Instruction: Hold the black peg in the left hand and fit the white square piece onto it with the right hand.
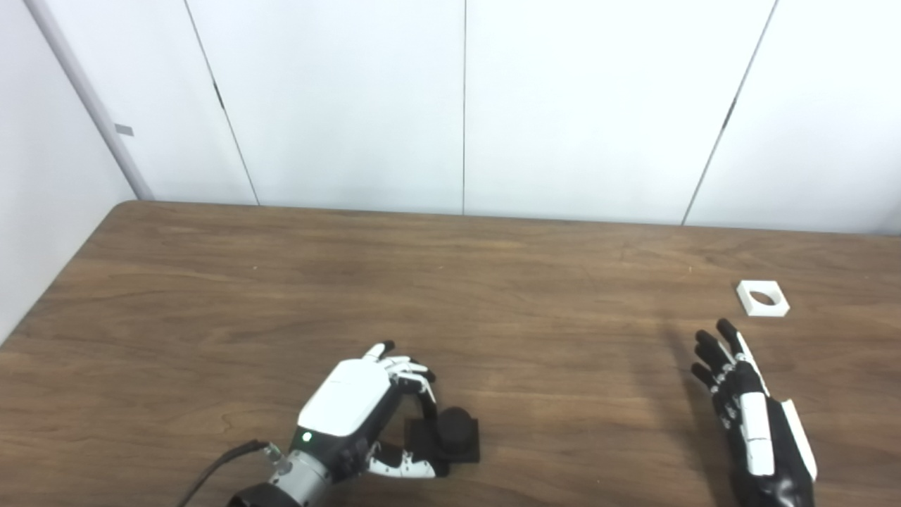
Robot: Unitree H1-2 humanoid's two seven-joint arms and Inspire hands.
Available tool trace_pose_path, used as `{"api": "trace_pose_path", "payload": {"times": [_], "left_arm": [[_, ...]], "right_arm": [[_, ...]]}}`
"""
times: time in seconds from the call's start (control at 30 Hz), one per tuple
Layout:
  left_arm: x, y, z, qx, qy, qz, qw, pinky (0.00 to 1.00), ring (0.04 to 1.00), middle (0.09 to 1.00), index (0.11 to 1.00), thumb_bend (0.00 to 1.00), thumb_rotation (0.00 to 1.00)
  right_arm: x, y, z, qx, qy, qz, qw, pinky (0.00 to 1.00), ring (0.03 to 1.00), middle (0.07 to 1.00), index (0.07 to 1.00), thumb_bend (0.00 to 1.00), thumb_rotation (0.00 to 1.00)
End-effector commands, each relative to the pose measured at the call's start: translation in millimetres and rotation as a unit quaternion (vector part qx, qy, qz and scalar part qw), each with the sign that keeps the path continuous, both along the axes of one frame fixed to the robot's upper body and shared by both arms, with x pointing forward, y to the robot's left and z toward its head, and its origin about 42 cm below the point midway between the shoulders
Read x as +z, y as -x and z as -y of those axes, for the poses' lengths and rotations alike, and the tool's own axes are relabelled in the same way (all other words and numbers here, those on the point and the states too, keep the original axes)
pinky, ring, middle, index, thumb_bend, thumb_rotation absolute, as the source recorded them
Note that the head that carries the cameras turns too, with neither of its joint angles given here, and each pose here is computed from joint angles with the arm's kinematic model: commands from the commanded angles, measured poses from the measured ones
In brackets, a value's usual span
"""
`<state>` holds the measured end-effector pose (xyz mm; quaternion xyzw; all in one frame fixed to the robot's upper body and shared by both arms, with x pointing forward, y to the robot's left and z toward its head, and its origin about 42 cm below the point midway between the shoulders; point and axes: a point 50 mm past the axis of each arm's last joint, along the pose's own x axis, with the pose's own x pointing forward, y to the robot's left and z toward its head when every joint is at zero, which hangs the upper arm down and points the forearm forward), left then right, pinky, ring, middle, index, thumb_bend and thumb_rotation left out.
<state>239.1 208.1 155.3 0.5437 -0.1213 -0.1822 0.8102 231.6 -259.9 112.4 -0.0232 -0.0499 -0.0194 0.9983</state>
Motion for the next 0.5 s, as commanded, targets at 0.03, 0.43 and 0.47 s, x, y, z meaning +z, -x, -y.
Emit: {"api": "trace_pose_path", "payload": {"times": [0.03, 0.43, 0.47], "left_arm": [[-1.8, 7.0, 7.6, -0.025, 0.004, 0.020, 0.999, 1.00, 0.866, 0.794, 0.487, 0.52, 0.05], [-21.8, 17.8, 20.8, -0.038, 0.006, -0.017, 0.999, 1.00, 0.912, 0.816, 0.487, 0.52, 0.05], [-23.2, 17.7, 20.9, -0.037, 0.006, -0.020, 0.999, 1.00, 0.912, 0.817, 0.488, 0.52, 0.05]], "right_arm": [[-17.9, 11.0, -17.3, -0.004, -0.025, -0.035, 0.999, 0.91, 0.931, 0.907, 0.943, 0.58, 1.00], [-5.0, 13.2, -22.2, -0.009, -0.028, -0.032, 0.999, 0.91, 0.926, 0.907, 0.932, 0.60, 0.99], [-4.2, 13.2, -22.0, -0.009, -0.028, -0.031, 0.999, 0.91, 0.925, 0.906, 0.931, 0.60, 1.00]]}}
